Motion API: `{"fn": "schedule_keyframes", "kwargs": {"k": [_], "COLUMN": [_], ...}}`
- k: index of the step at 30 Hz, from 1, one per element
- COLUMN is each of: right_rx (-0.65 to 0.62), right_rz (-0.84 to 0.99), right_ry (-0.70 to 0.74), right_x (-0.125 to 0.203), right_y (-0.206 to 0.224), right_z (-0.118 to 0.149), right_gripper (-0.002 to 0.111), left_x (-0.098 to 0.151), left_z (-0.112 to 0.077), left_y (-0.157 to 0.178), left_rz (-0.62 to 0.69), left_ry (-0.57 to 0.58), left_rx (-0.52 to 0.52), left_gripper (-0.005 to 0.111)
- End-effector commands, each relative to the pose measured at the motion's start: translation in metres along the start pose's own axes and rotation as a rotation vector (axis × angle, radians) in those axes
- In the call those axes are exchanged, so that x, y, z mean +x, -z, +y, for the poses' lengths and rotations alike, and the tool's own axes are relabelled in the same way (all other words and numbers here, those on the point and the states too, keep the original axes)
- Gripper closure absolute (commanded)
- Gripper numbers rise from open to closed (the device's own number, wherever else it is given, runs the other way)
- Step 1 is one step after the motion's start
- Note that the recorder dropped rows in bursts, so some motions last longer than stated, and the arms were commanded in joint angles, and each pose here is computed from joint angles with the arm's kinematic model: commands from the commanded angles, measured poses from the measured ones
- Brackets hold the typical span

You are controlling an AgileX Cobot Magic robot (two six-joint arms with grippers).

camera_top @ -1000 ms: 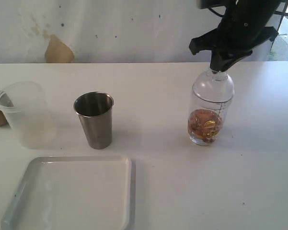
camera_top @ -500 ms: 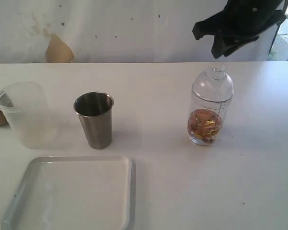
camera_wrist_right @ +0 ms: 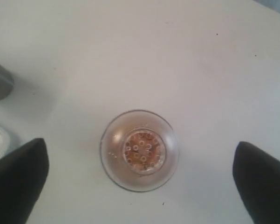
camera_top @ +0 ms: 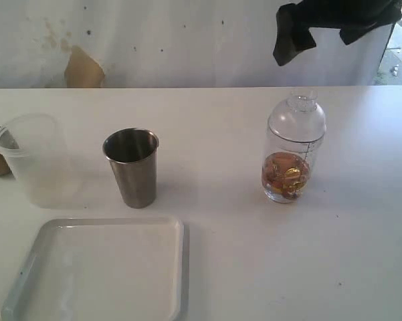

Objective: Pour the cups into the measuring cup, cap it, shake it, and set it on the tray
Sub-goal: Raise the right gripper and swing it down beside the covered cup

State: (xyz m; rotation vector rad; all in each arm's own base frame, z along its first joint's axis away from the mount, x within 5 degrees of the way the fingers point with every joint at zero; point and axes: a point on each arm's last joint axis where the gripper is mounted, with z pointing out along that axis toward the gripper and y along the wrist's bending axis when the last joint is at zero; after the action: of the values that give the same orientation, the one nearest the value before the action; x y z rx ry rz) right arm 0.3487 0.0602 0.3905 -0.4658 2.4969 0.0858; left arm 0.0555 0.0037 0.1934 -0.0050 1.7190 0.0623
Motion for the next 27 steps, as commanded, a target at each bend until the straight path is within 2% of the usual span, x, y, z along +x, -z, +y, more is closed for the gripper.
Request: {"fn": "schedule_keyframes", "kwargs": {"k": [1,5,9,17,21,27], "right_rx": [-0.098,-0.125,-0.062,0.062,0.113,0.116], "right_rz": [-0.055,-0.286,-0.479,-0.476,-0.522,-0.540], "right_ry": [0.001,-0.002,-0.065,-0.048,-0.113,-0.061], "right_x": [0.001,0.005,0.027,0.112,0.138,0.164], "right_y": [0.017,0.036,0.037,-0.017,-0.032,-0.054], "right_z": [0.011,0.020,0.020,0.022,0.022,0.043], "right_gripper": [0.003,0.003,0.003,0.003,0.003,0.003], "left_x": [0.002,0.002,0.002,0.002,0.002,0.002], "left_z": [0.000,0.000,0.000,0.000,0.000,0.000], "left_y": [0.000,0.000,0.000,0.000,0.000,0.000], "left_rz": [0.000,0.000,0.000,0.000,0.000,0.000], "left_ry": [-0.001,-0.001,-0.001,-0.001,-0.001,-0.001], "left_rx": [-0.005,-0.005,-0.005,-0.005,-0.005,-0.005], "left_gripper": [0.107,0.107,0.107,0.107,0.107,0.107]}}
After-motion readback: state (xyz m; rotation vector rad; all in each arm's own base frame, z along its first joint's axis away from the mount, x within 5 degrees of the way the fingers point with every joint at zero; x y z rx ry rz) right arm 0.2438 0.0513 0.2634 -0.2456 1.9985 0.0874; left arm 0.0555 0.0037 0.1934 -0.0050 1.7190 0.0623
